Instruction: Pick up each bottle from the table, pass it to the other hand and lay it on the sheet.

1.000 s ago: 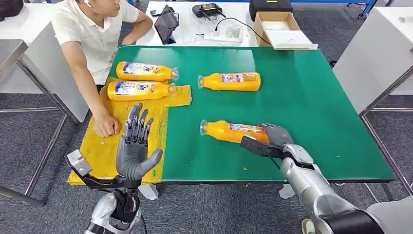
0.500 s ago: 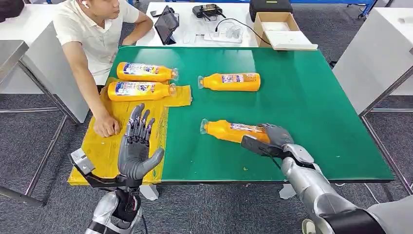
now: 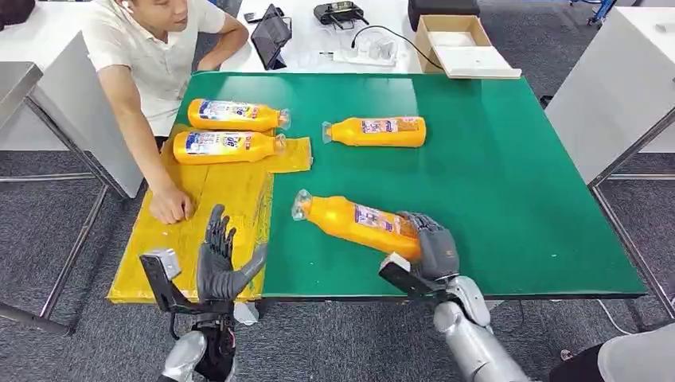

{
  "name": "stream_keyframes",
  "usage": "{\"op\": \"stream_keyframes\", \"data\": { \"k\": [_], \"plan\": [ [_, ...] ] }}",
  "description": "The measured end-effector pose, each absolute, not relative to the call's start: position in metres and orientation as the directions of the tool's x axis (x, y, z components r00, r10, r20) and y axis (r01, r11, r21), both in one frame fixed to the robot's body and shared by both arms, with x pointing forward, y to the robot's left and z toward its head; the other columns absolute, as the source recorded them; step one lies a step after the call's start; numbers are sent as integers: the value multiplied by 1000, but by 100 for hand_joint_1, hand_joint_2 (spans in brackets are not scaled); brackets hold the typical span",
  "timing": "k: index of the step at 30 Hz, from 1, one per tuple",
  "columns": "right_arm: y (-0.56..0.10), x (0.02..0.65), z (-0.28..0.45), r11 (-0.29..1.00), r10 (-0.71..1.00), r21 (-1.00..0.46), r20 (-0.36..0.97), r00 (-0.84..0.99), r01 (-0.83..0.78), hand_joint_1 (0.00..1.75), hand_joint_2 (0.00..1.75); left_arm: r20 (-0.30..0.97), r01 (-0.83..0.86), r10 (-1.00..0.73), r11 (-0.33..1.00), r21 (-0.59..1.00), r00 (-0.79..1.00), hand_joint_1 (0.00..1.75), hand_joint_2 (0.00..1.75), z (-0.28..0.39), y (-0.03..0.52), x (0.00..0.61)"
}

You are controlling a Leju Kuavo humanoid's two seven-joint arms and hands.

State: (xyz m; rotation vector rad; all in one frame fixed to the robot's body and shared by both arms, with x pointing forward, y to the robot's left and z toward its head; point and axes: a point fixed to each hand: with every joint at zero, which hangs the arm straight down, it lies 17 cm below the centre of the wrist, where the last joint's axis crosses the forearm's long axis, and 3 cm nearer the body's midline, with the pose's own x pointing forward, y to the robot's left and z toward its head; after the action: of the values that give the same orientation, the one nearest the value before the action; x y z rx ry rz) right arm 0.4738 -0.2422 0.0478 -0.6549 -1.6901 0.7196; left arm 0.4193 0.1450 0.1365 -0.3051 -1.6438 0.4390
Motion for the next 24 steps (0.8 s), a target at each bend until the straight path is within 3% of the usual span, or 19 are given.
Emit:
{"op": "stream_keyframes", "data": {
  "k": [5, 8, 9, 11, 13, 18, 24],
  "plan": [
    [-232, 465, 70, 687, 718, -719, 647, -258, 110, 154, 175, 895, -60, 433, 896, -440, -105, 0, 175, 132, 136, 413],
    [-230, 463, 75, 693, 712, -711, 649, -269, 120, 175, 175, 896, -52, 433, 897, -439, -102, 0, 175, 132, 133, 412],
    [-229, 462, 77, 695, 710, -709, 648, -276, 122, 171, 175, 896, -52, 432, 897, -438, -102, 0, 175, 132, 132, 412],
    [-229, 460, 82, 698, 707, -702, 644, -291, 142, 148, 175, 899, -51, 426, 900, -432, -106, 0, 175, 133, 131, 411],
    [-231, 459, 92, 691, 717, -699, 627, -305, 186, 175, 175, 900, -45, 422, 903, -428, -108, 0, 175, 134, 129, 411],
    [-236, 458, 103, 655, 753, -710, 583, -305, 259, 175, 175, 887, 8, 455, 890, -456, -79, 0, 175, 135, 115, 408],
    [-213, 454, 102, 655, 746, -722, 569, -345, 224, 175, 175, 864, 169, 500, 858, -485, -56, 0, 175, 149, 80, 397]
  ]
}}
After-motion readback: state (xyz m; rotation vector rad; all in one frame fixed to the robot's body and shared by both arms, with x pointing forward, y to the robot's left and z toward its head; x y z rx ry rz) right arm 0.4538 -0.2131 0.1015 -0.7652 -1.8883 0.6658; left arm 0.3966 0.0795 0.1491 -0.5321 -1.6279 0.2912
